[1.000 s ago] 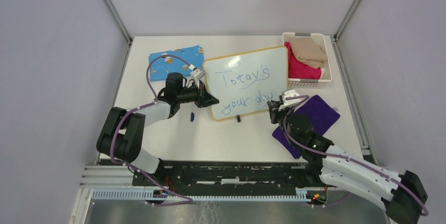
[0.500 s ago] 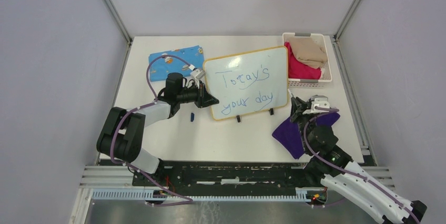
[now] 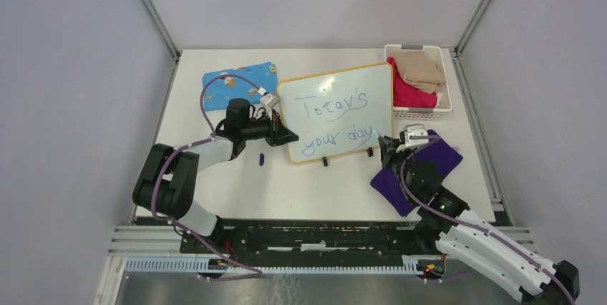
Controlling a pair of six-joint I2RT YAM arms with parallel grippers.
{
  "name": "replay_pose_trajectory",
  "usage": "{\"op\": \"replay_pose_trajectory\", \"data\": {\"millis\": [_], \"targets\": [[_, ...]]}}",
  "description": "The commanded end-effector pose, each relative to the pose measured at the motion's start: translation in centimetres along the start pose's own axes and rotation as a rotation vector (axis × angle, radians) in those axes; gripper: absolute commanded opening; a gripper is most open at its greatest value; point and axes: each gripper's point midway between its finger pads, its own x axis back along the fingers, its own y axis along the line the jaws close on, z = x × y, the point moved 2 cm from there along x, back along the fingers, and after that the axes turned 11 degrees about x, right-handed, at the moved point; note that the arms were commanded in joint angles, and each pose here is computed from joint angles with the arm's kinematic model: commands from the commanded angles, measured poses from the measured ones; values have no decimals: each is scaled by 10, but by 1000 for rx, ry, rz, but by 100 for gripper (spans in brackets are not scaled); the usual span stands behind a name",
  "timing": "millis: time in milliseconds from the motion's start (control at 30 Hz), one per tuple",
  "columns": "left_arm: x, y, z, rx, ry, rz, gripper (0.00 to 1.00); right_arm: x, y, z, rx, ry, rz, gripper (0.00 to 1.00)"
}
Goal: Write a sentence on the whiteboard
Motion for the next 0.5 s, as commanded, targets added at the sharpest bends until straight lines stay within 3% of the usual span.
{"op": "replay_pose_trajectory", "data": {"millis": [0,467], "targets": [[-1,27,52,76,149,-128,23,-9,10,-51,-132,-96,-82,0],[-1,32,52,92,142,-136,24,-22,-14,-26,-234,-26,-30,0]]}}
